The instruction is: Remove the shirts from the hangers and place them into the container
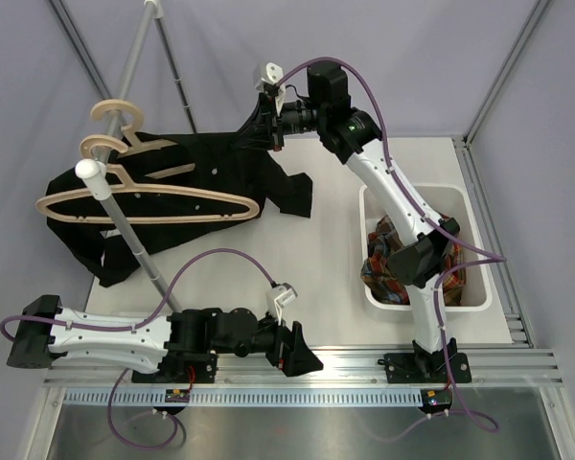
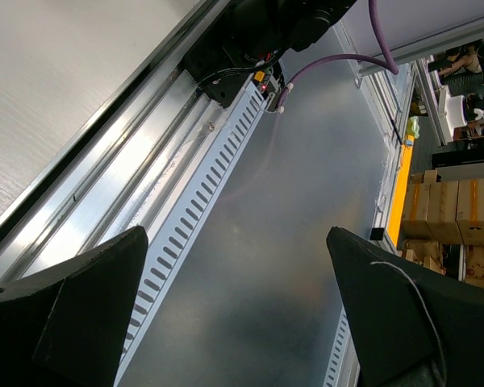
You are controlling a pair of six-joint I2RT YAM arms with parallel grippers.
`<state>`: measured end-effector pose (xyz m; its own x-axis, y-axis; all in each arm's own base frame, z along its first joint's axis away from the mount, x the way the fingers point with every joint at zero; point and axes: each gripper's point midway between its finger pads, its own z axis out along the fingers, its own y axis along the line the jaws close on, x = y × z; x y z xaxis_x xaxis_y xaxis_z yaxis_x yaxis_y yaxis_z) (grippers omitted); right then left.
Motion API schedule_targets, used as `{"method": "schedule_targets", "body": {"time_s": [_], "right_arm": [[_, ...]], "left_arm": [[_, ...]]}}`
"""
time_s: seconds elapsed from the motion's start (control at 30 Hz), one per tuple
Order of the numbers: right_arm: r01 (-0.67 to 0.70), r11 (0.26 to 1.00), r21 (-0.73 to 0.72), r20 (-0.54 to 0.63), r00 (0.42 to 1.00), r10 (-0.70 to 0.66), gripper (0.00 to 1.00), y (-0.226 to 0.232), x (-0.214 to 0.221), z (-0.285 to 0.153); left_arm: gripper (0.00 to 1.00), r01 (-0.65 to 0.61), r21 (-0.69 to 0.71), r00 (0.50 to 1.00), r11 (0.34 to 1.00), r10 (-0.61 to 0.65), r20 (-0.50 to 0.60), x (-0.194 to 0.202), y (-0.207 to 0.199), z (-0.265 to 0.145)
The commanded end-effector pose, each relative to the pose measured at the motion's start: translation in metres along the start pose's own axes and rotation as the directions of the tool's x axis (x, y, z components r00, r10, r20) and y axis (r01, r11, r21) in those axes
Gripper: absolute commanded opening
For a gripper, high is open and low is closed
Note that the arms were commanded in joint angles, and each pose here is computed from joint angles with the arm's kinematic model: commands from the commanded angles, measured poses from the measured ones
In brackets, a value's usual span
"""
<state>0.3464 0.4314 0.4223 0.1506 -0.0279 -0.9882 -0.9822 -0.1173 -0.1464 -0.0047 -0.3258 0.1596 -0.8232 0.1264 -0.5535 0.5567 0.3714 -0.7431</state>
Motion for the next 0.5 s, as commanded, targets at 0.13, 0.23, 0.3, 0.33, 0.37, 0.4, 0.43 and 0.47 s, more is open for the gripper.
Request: {"method": "schedule_targets", "body": {"time_s": [0.13,0.23,0.3,0.33,0.37,0.4,0.43,0.47], "right_arm": [[0.018,1.0,0.013,0.173,0.985,-0.02,0.0,0.014,-0.062,-0.002],[0.01,0.999,0.046,0.231,0.973,-0.02,0.0,0.016,-0.078,-0.006],[0.008,0.996,0.087,0.241,0.97,-0.029,0.0,0.014,-0.083,-0.01],[0.011,0.996,0.094,0.24,0.97,-0.034,0.0,0.014,-0.084,-0.012],[0.003,0.994,0.107,0.235,0.971,-0.028,0.0,0.013,-0.082,-0.013],[0.01,0.993,0.116,0.24,0.97,-0.038,0.0,0.016,-0.088,-0.016],[0.013,0.992,0.126,0.239,0.97,-0.043,0.0,0.016,-0.09,-0.019],[0.008,0.99,0.142,0.238,0.97,-0.042,0.0,0.014,-0.09,-0.022]], "left_arm": [[0.99,0.001,0.061,0.999,0.998,-0.003,0.043,-0.012,-0.019,0.0],[0.98,-0.002,0.063,0.999,0.998,-0.001,0.048,-0.011,-0.019,0.0],[0.98,-0.002,0.056,0.999,0.998,-0.001,0.054,-0.012,-0.018,0.0],[0.98,-0.007,0.054,0.999,0.999,0.004,0.054,-0.012,-0.018,-0.001],[0.98,-0.01,0.056,0.998,0.998,0.007,0.061,-0.013,-0.019,-0.002],[0.98,-0.017,0.051,0.998,0.999,0.013,0.066,-0.014,-0.019,-0.003],[0.99,-0.028,0.051,0.997,0.998,0.024,0.07,-0.015,-0.019,-0.004],[0.99,-0.033,0.056,0.996,0.998,0.028,0.081,-0.018,-0.022,-0.006]]}}
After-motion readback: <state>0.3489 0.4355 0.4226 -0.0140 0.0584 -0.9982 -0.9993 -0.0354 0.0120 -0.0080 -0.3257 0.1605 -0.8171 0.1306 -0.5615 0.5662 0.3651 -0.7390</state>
